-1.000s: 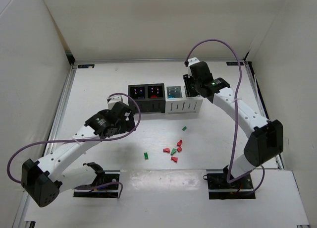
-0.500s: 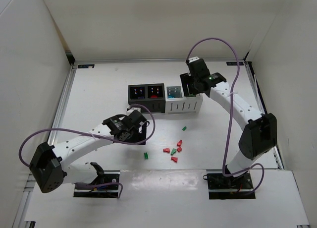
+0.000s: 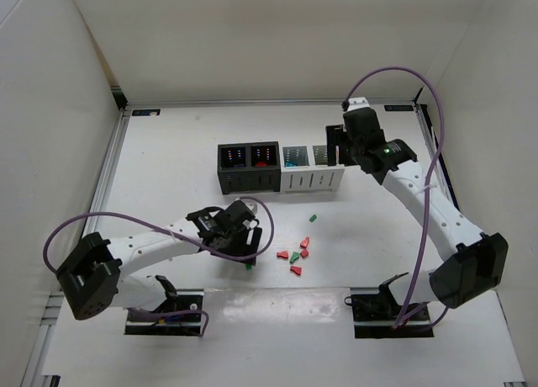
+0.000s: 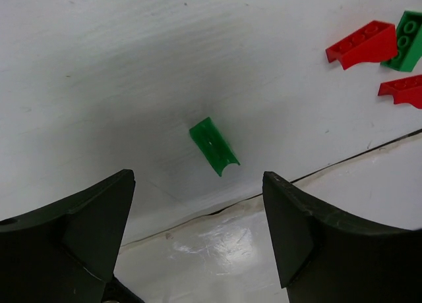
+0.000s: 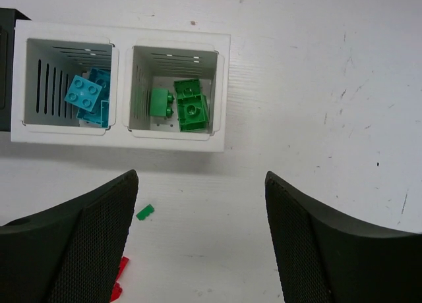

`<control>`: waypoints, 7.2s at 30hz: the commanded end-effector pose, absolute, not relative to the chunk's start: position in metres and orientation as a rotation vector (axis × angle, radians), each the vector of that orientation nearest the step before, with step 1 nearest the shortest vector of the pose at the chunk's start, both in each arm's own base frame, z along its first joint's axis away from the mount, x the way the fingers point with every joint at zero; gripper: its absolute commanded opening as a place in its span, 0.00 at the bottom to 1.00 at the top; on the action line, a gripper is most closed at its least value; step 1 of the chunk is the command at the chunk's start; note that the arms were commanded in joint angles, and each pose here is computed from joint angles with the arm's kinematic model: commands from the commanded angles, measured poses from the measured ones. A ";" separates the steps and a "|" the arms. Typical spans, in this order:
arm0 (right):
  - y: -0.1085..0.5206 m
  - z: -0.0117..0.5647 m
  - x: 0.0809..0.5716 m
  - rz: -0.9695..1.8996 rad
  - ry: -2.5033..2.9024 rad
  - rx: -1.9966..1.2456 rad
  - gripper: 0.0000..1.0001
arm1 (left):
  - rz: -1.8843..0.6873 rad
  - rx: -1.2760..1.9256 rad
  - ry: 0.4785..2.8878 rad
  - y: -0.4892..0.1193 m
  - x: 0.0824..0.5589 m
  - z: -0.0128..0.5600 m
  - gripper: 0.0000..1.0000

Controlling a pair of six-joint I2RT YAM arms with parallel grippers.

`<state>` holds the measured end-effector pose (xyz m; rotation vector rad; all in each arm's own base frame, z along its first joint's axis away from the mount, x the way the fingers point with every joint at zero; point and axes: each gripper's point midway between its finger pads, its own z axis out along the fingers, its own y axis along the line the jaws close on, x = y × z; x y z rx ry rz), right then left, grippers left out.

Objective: Sort the legos into containers by color

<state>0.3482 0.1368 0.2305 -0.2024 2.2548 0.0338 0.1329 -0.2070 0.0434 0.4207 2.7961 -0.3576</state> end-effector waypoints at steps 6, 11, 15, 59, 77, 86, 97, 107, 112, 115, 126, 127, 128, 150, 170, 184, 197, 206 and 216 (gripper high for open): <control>0.137 0.226 0.347 0.034 2.257 -0.167 0.80 | -0.396 0.520 2.844 -0.231 0.123 0.037 0.79; 0.133 0.221 0.346 0.033 2.265 -0.150 0.80 | -0.245 0.436 2.878 -0.231 0.124 0.027 0.70; 0.129 0.221 0.344 0.030 2.265 -0.146 0.80 | -0.198 0.432 2.902 -0.232 0.124 0.024 0.61; 0.041 0.245 0.290 0.265 2.016 0.361 0.81 | -0.464 0.659 2.088 -0.416 0.376 0.257 0.24; 0.035 0.236 0.283 0.303 2.053 0.357 0.85 | -0.568 0.593 2.039 -0.464 0.407 0.241 0.76; 0.074 0.217 0.283 0.267 2.141 0.198 0.85 | -0.565 0.563 2.011 -0.436 0.395 0.282 0.81; 0.172 0.124 0.280 0.186 2.389 -0.139 0.78 | -0.326 0.221 2.091 -0.252 0.305 0.258 1.00; 0.207 0.064 0.290 0.129 2.452 -0.284 0.62 | -0.215 -0.030 2.235 -0.172 0.242 0.208 1.00; 0.212 0.037 0.289 0.048 2.486 -0.352 0.58 | -0.197 -0.067 2.231 -0.164 0.239 0.210 1.00; 0.212 0.034 0.289 0.030 2.489 -0.352 0.55 | -0.176 -0.057 2.232 -0.165 0.241 0.212 1.00; 0.205 0.022 0.277 0.027 2.539 -0.374 0.45 | -0.106 -0.070 2.238 -0.156 0.242 0.218 1.00; 0.202 0.020 0.276 0.015 2.547 -0.370 0.45 | -0.107 -0.077 2.238 -0.155 0.241 0.218 1.00; 0.200 0.019 0.275 0.009 2.553 -0.370 0.45 | -0.106 -0.076 2.240 -0.154 0.240 0.218 1.00; 0.192 0.011 0.240 0.067 2.651 -0.440 0.39 | -0.077 -0.065 2.242 -0.156 0.236 0.224 1.00; 0.201 0.017 0.246 0.136 2.622 -0.453 0.11 | -0.060 -0.059 2.238 -0.155 0.233 0.225 1.00; 0.210 0.072 0.258 0.259 2.479 -0.452 0.00 | -0.062 -0.064 2.219 -0.148 0.231 0.222 1.00; 0.217 0.035 0.266 0.121 2.574 -0.448 0.32 | -0.035 -0.064 2.221 -0.143 0.229 0.219 1.00; 0.216 0.022 0.270 0.096 2.590 -0.432 0.34 | -0.035 -0.069 2.216 -0.142 0.229 0.220 1.00; 0.216 0.017 0.279 0.086 2.580 -0.406 0.22 | -0.029 -0.082 2.209 -0.138 0.227 0.224 1.00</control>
